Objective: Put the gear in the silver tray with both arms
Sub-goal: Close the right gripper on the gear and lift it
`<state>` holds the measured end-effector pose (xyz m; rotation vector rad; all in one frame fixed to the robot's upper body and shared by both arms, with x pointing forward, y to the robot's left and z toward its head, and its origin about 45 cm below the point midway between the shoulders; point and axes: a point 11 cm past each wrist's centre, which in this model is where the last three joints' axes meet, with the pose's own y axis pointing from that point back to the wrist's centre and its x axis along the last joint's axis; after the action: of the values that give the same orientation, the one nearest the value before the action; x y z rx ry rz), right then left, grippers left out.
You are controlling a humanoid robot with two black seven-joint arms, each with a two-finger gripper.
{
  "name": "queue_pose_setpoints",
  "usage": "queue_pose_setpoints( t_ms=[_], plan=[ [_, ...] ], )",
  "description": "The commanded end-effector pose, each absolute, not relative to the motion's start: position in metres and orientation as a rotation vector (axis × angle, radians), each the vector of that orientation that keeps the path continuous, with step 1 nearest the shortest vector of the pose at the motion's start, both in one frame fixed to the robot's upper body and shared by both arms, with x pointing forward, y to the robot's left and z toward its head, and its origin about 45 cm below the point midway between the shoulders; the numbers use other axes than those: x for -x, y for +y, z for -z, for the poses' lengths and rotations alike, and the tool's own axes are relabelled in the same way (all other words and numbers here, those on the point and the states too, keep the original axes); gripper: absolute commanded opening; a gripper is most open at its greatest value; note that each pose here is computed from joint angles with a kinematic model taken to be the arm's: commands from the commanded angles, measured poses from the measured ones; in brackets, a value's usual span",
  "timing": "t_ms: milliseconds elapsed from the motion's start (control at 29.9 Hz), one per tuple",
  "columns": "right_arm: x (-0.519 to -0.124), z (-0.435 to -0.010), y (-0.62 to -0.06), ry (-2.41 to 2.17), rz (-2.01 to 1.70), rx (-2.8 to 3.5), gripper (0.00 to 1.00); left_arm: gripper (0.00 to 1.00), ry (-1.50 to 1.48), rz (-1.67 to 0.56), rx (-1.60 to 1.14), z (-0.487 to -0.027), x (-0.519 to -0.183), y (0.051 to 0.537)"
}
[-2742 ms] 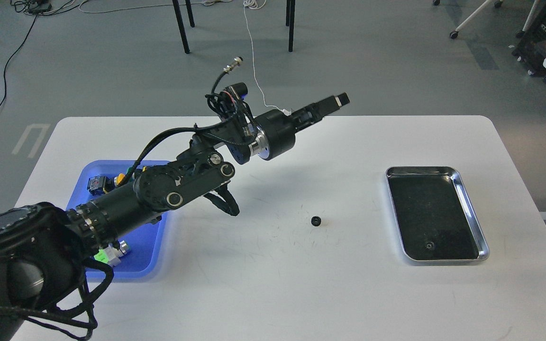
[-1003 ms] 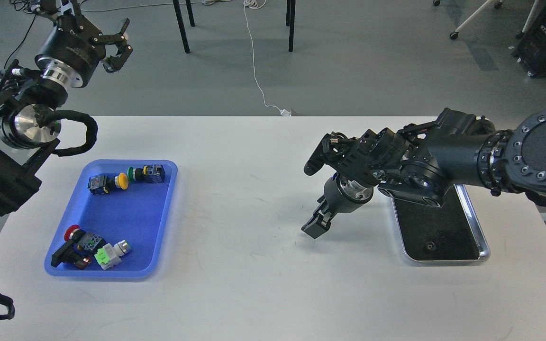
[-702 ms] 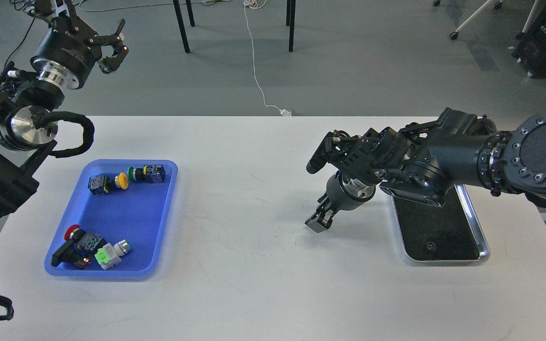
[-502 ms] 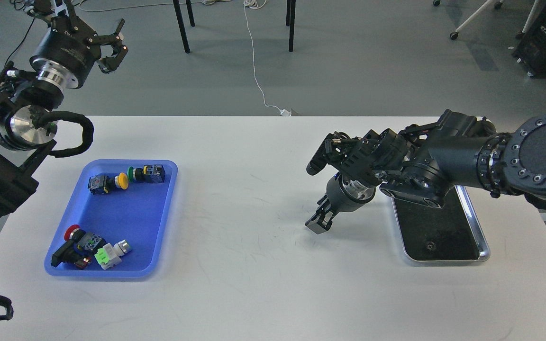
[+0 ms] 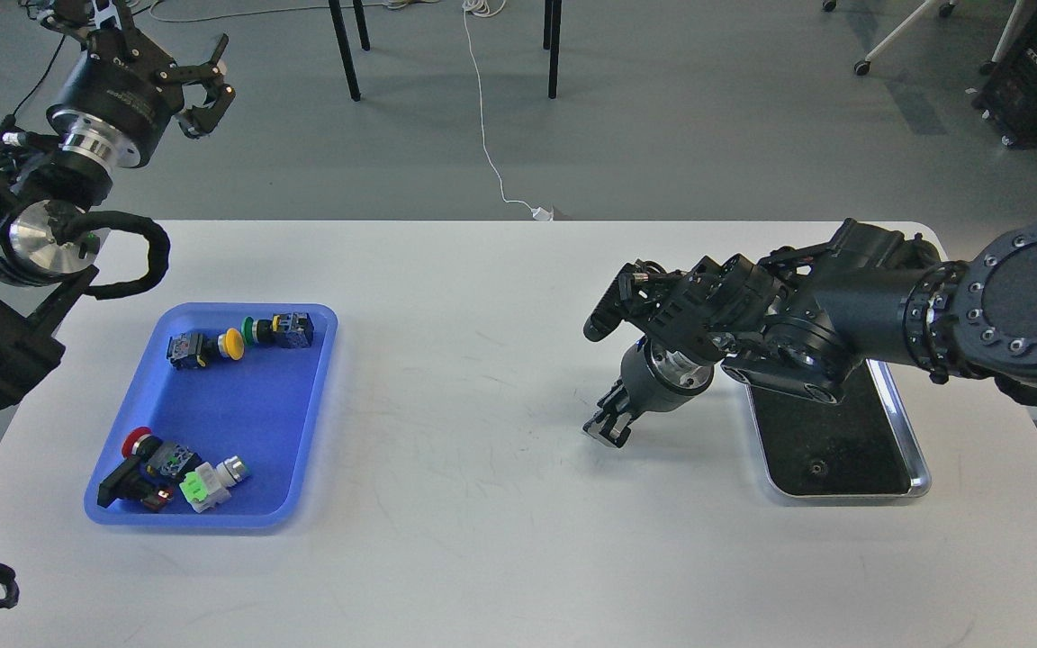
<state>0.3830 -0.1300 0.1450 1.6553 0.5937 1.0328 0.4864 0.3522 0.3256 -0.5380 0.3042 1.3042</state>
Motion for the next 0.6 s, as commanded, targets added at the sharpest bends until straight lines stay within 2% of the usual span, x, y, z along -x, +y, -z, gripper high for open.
queue_pose_setpoints(
  t_ms=[0, 301, 401, 569],
  plan=[
    [-0.382, -0.144, -0.131, 0.597, -1.031, -1.653, 0.29, 0.97, 0.302, -1.308, 0.538, -0.326, -0.486, 0.354],
    [-0.388, -0.154, -0.124, 0.58, -1.061, -1.656, 0.16, 0.97, 0.292, -1.318, 0.532, -0.328, -0.485, 0.361],
    [-0.402, -0.181, -0.11, 0.54, -1.133, -1.648, 0.16, 0.97, 0.278, -1.326, 0.53, -0.331, -0.483, 0.368],
    [-0.425, -0.219, -0.161, 0.427, -1.107, -1.615, 0.17, 0.97, 0.275, -1.325, 0.53, -0.332, -0.483, 0.369]
  ],
)
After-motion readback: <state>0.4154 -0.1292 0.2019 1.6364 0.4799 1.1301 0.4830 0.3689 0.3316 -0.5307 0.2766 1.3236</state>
